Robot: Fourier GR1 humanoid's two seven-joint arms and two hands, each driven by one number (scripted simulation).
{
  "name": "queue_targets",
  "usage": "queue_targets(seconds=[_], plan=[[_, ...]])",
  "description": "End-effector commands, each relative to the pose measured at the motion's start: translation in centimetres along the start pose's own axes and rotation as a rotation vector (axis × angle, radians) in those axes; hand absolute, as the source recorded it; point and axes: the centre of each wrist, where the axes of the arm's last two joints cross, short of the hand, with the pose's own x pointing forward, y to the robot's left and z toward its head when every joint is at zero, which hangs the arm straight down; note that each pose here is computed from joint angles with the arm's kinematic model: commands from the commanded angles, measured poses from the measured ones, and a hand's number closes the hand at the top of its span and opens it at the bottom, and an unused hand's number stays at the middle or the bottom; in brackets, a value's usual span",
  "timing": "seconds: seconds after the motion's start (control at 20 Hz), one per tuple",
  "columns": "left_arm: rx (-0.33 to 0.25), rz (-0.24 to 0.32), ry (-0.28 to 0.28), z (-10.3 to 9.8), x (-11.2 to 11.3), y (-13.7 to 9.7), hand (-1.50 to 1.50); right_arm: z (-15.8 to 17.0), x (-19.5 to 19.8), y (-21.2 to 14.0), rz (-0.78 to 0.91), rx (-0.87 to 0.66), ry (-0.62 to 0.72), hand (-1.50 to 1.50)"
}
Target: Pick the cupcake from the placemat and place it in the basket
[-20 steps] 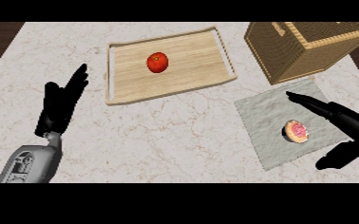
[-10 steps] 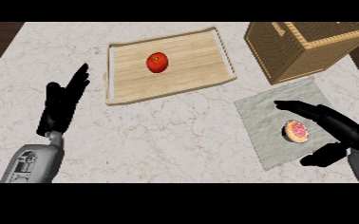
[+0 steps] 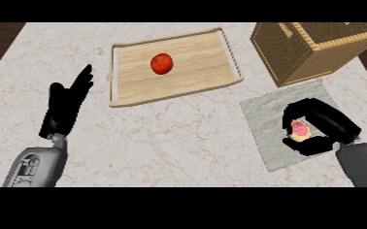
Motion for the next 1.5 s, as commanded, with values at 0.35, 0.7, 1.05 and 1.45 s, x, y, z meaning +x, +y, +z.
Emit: queue_targets(seconds=[0.35,0.7,1.05,1.45], plan=[[-0.055,-0.006,-0.025,-0.8,1.0,-1.1,0.0,-17.2,10.9,1.4,0.408,0.043,0.523,1.5],[-0.002,0.003,-0.009,-1.2,-0.1,-0.8,0.0,-22.7,16.9,1.8,0.247,-0.067,0.479,1.5],[-0.015,-0.001,-0.008,-0.6,-0.4,-1.0,0.0,-23.3,22.5,-5.1,-0.062,-0.336,0.373,1.5],[0.004,-0.009,0.003,0.0,0.3,-0.3,0.0,-20.5,31.1,-15.2,-0.162,-0.576,0.317,1.5]])
